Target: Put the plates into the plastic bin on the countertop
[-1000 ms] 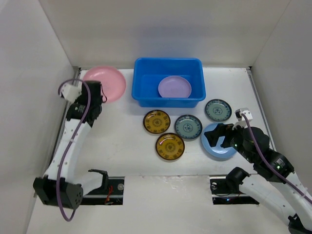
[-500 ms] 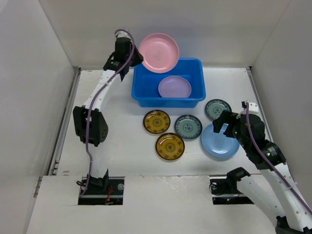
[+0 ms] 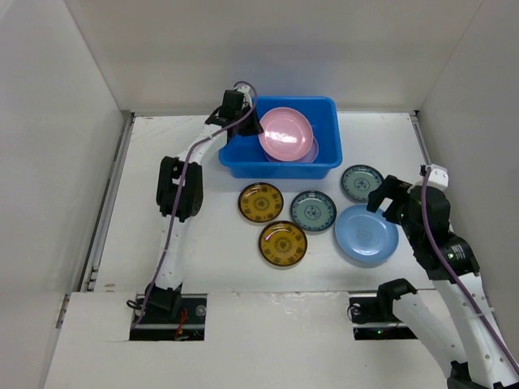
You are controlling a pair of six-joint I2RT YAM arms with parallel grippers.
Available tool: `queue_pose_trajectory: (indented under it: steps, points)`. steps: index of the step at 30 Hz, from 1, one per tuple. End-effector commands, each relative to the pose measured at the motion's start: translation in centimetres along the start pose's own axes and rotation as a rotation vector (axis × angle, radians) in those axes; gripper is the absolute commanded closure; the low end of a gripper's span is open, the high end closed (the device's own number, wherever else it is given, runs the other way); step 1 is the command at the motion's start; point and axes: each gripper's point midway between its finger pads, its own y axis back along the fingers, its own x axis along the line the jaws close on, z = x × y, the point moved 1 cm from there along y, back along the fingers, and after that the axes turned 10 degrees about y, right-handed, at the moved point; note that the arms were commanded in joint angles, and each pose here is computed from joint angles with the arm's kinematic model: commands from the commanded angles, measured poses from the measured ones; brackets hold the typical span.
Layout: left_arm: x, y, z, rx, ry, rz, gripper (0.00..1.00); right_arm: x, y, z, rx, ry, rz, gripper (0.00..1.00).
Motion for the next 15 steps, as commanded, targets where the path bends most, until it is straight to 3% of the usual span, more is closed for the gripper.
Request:
queue_pose_trajectory:
  steps: [1, 6, 9, 11, 15]
  points:
    - [-5.0, 1.6, 4.9, -0.142, -0.100, -0.142, 0.89, -0.7, 0.7, 1.5, -0.045, -0.027, -0.041, 0.00]
    - [-4.0, 0.6, 4.4, -0.135, -0.109, -0.125, 0.69, -0.9, 0.5, 1.1, -0.025, -0.021, -0.053, 0.00]
    - [-4.3, 0.9, 5.1, -0.156, -0.119, -0.125, 0.48, -0.9, 0.6, 1.3, -0.030, -0.012, -0.048, 0.00]
    - [-5.7, 2.4, 6.4, -0.190, -0.137, -0.145, 0.33, -0.8, 0.6, 1.3, -0.030, 0.001, -0.043, 0.00]
    - [-9.2, 7.8, 10.5, -0.315, -0.174, -0.171, 0.13, -0.7, 0.4, 0.3, 0.015, 0.025, -0.036, 0.00]
